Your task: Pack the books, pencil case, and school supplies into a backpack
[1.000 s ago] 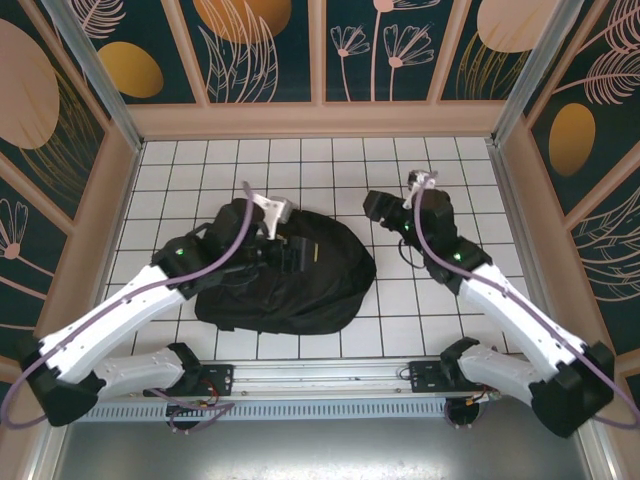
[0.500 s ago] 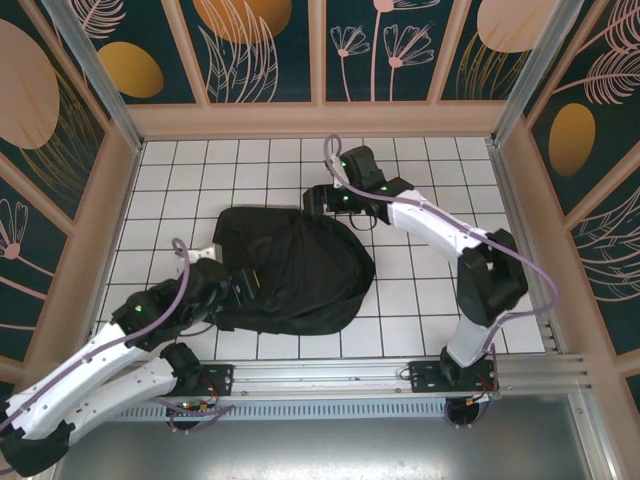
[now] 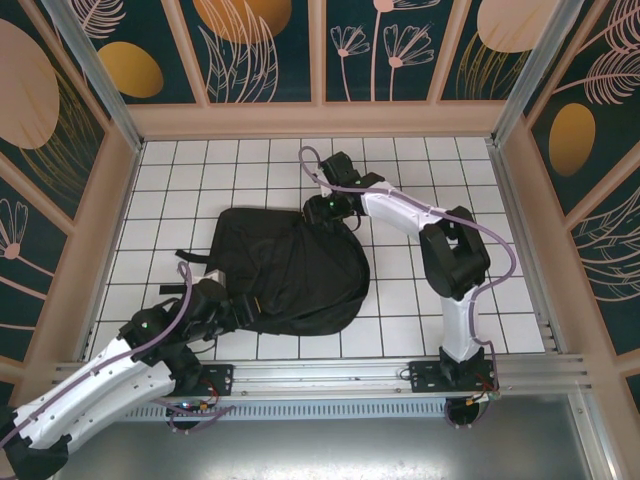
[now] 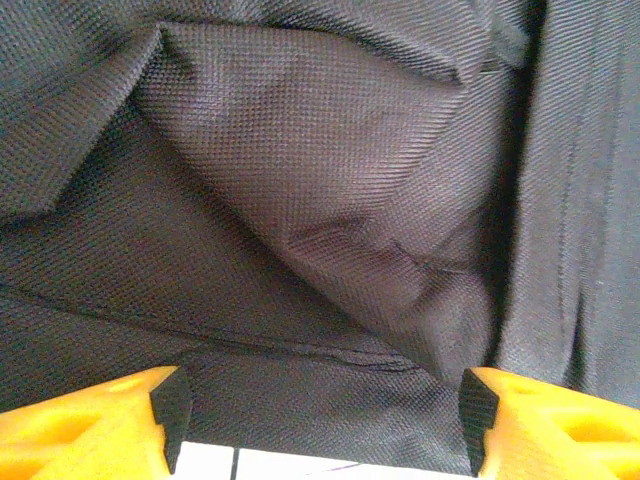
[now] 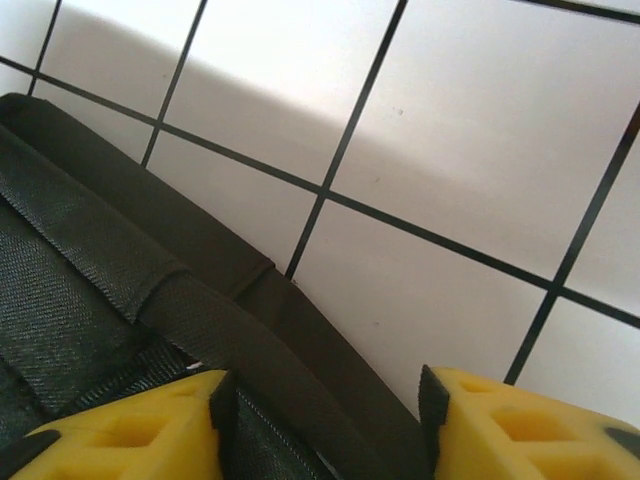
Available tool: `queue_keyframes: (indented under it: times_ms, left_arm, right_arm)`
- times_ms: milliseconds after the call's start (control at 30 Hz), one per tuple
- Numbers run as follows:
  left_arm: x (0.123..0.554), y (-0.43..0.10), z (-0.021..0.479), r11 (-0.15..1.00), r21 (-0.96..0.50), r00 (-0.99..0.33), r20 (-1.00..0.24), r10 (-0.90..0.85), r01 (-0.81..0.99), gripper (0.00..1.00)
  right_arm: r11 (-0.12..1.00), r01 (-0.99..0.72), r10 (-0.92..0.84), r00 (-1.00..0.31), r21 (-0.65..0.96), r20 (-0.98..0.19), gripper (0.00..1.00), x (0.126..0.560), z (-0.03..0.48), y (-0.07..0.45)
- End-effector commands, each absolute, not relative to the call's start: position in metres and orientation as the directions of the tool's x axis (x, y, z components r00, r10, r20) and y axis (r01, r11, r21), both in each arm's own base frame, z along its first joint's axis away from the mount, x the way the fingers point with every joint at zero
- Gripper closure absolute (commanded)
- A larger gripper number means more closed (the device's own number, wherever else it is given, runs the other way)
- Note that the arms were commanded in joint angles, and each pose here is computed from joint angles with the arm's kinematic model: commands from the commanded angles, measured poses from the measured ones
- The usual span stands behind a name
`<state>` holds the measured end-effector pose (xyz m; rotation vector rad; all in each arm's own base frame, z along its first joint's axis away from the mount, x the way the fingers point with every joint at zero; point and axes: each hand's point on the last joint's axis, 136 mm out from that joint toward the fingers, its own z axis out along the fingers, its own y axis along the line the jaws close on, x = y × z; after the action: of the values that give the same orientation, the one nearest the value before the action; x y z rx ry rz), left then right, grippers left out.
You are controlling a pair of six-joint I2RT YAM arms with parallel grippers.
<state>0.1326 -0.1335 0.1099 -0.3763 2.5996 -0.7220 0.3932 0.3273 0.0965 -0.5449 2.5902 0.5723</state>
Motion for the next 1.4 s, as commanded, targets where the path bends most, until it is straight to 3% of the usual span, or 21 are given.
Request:
queue_keyframes:
  times_ms: [0,167,333,567,733,867,1033,1367]
  left_arm:
    - [0.137,-0.132,0.131,0.807,-0.571,-0.854,-0.335,-0.397,-0.151,0.26]
    - [0.146,-0.124,0.153,0.812,-0.565,-0.814,-0.4,-0.422,-0.143,0.26]
    - [0.153,-0.125,0.163,0.821,-0.556,-0.799,-0.431,-0.419,-0.13,0.25]
    - [0.165,-0.134,0.169,0.832,-0.546,-0.79,-0.464,-0.4,-0.101,0.25]
    - [0.173,-0.139,0.165,0.835,-0.54,-0.78,-0.479,-0.403,-0.1,0.25]
    - [0.185,-0.141,0.152,0.85,-0.507,-0.773,-0.477,-0.418,-0.146,0.29]
    - [0.218,-0.153,0.124,0.846,-0.498,-0.792,-0.43,-0.433,-0.191,0.38]
    - [0.305,-0.142,0.108,0.798,-0.501,-0.689,-0.447,-0.571,-0.336,0.41]
  right_arm:
    - [0.82,-0.464,-0.297,-0.846,0.335,-0.443,0.55,0.387,0.086,0.33]
    - [0.816,-0.452,-0.258,-0.843,0.362,-0.471,0.89,0.387,0.094,0.325]
    - [0.818,-0.39,-0.142,-0.849,0.422,-0.509,1.0,0.4,0.111,0.305]
    - [0.827,-0.102,0.252,-0.813,0.553,-0.526,1.0,0.42,0.136,0.221]
    - [0.8,0.103,0.465,-0.728,0.59,-0.503,1.0,0.376,0.133,0.158]
    - [0.802,0.081,0.426,-0.772,0.592,-0.472,0.9,0.325,0.122,0.156]
    - [0.822,0.033,0.366,-0.796,0.569,-0.482,0.84,0.28,0.122,0.161]
    - [0.838,-0.034,0.287,-0.823,0.545,-0.491,0.74,0.248,0.121,0.176]
